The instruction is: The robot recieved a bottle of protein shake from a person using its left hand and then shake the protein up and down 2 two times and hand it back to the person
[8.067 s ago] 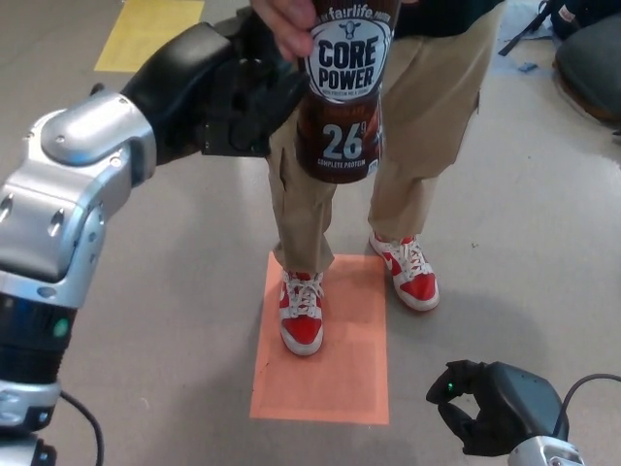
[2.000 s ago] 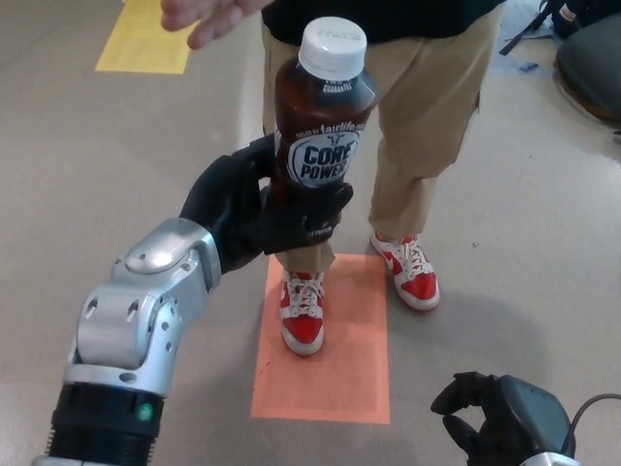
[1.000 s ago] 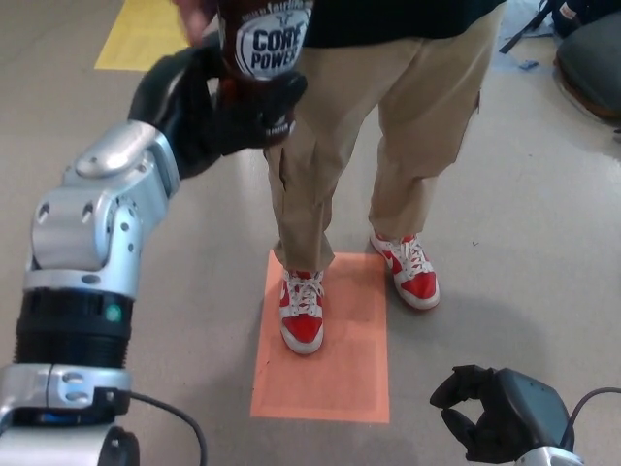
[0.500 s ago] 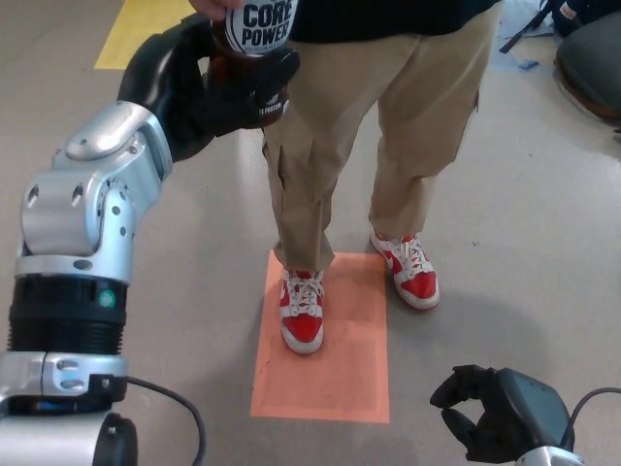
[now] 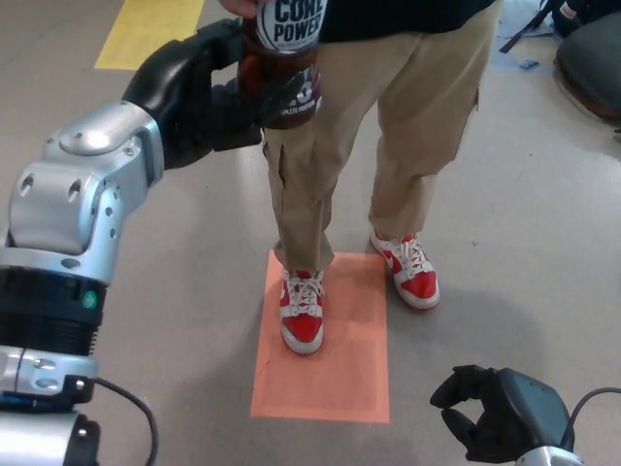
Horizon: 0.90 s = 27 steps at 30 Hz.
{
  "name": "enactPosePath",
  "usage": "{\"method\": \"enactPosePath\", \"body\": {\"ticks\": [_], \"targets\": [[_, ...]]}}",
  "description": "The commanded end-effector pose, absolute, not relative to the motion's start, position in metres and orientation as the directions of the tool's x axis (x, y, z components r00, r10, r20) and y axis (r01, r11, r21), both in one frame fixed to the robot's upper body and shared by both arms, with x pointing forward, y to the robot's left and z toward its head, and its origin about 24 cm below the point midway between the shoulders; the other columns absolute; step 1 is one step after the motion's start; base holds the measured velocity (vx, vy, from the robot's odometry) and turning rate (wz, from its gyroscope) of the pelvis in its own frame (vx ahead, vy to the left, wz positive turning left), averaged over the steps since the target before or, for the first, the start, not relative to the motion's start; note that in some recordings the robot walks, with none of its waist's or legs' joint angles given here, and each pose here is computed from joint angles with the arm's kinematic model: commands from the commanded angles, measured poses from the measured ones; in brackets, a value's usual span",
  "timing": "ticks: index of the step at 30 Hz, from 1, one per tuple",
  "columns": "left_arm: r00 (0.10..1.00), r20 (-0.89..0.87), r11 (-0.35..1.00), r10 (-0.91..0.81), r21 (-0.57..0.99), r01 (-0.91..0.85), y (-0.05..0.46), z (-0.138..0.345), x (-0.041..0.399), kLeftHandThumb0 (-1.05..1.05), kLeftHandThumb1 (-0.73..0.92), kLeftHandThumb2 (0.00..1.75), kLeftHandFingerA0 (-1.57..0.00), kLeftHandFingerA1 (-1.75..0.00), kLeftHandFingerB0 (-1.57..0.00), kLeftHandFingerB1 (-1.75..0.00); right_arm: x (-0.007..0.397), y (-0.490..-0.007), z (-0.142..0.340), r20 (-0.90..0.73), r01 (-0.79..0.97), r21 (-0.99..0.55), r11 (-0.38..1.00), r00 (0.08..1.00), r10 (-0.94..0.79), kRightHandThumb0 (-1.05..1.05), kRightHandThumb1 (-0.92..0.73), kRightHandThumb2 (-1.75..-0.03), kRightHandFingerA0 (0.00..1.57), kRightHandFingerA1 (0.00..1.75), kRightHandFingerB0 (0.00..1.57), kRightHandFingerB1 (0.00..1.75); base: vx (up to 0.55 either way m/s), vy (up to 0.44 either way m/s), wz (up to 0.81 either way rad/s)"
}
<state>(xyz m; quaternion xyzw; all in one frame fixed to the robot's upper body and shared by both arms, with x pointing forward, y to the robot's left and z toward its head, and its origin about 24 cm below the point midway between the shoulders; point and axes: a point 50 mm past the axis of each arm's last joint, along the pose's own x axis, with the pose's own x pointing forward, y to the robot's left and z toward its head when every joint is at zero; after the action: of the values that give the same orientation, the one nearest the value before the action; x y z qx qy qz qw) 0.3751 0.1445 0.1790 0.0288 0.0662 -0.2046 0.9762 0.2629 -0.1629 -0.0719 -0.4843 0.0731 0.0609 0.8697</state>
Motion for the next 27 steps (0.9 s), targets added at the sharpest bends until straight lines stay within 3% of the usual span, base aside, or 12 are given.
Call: {"method": "enactPosePath", "body": {"ticks": [1,6,7,8,11,14,17,22,23,25,26,27], "targets": [[0.891,-0.192,0.903,-0.411,0.049,0.426,0.153,0.173,0.373,-0.85,0.57,0.57,0.0,0.0,0.0,0.0,0.264,-0.165,-0.07,-0.17,-0.159,-0.839,0.52,0.985,0.026,-0.43,-0.62,-0.81,1.01,0.81,0.93,0.62,0.0,0.0,0.0],[0.891,-0.176,0.884,-0.418,0.147,0.444,0.158,0.173,0.37,-0.89,0.68,0.61,0.0,0.0,0.0,0.0,0.268,-0.166,-0.068,-0.179,-0.166,-0.835,0.525,0.983,0.026,-0.4,-0.64,-0.82,0.98,0.77,0.91,0.63,0.0,0.0,0.0],[0.888,-0.175,0.869,-0.426,0.192,0.455,0.162,0.17,0.366,-0.98,0.64,1.0,0.0,0.0,0.0,0.0,0.266,-0.167,-0.069,-0.182,-0.17,-0.836,0.522,0.983,0.029,-0.39,-0.64,-0.83,0.97,0.83,0.9,0.62,0.0,0.0,0.0],[0.885,-0.176,0.859,-0.43,0.221,0.461,0.165,0.167,0.364,-1.0,0.68,1.04,0.0,0.0,0.0,0.0,0.264,-0.168,-0.07,-0.184,-0.172,-0.837,0.52,0.983,0.028,-0.39,-0.63,-0.83,1.0,0.91,0.91,0.62,0.0,0.0,0.0],[0.886,-0.187,0.842,-0.425,0.278,0.462,0.177,0.157,0.355,-1.01,0.75,1.09,0.0,0.0,0.0,0.0,0.262,-0.169,-0.071,-0.176,-0.166,-0.84,0.517,0.984,0.031,-0.4,-0.61,-0.85,1.0,0.89,0.91,0.65,0.0,0.0,0.0],[0.893,-0.177,0.842,-0.415,0.297,0.45,0.185,0.155,0.353,-0.95,0.72,1.11,0.0,-0.06,0.0,-0.06,0.266,-0.168,-0.069,-0.173,-0.163,-0.837,0.522,0.984,0.029,-0.42,-0.62,-0.86,0.98,0.82,0.91,0.64,0.0,0.0,0.0],[0.909,-0.149,0.847,-0.39,0.328,0.418,0.197,0.161,0.358,-0.95,0.71,1.11,0.0,-0.08,0.0,-0.06,0.283,-0.167,-0.055,-0.135,-0.128,-0.846,0.518,0.991,0.025,-0.42,-0.66,-0.86,0.97,0.92,0.89,0.66,0.0,0.0,0.0],[0.938,-0.112,0.857,-0.329,0.381,0.346,0.212,0.156,0.359,-0.96,0.8,1.13,-0.08,-0.17,-0.08,-0.1,0.296,-0.172,-0.042,-0.101,-0.097,-0.858,0.505,0.995,0.019,-0.4,-0.65,-0.87,0.99,0.91,0.91,0.62,0.0,0.0,0.0],[0.955,-0.105,0.865,-0.278,0.406,0.296,0.218,0.149,0.358,-0.85,0.76,1.13,-0.15,-0.47,0.0,-0.25,0.297,-0.173,-0.041,-0.096,-0.091,-0.855,0.51,0.995,0.016,-0.4,-0.63,-0.88,1.0,0.9,0.92,0.62,0.0,0.0,0.0],[0.964,-0.113,0.879,-0.239,0.397,0.265,0.227,0.135,0.353,-0.8,0.8,1.08,-0.17,-0.45,-0.05,-0.3,0.298,-0.174,-0.041,-0.094,-0.088,-0.861,0.502,0.995,0.013,-0.4,-0.62,-0.9,1.0,0.9,0.92,0.62,0.0,0.0,0.0],[0.969,-0.118,0.887,-0.219,0.39,0.248,0.232,0.127,0.351,-0.8,0.92,0.76,-0.26,-0.36,-0.07,-0.22,0.298,-0.174,-0.04,-0.096,-0.089,-0.86,0.502,0.995,0.011,-0.4,-0.62,-0.9,1.0,0.91,0.92,0.63,0.0,0.0,0.0],[0.971,-0.119,0.886,-0.209,0.397,0.24,0.235,0.124,0.351,-0.79,0.92,0.77,-0.3,-0.37,-0.07,-0.22,0.3,-0.174,-0.039,-0.093,-0.085,-0.86,0.504,0.996,0.009,-0.4,-0.62,-0.91,1.0,0.93,0.92,0.63,0.0,0.0,0.0]]}}
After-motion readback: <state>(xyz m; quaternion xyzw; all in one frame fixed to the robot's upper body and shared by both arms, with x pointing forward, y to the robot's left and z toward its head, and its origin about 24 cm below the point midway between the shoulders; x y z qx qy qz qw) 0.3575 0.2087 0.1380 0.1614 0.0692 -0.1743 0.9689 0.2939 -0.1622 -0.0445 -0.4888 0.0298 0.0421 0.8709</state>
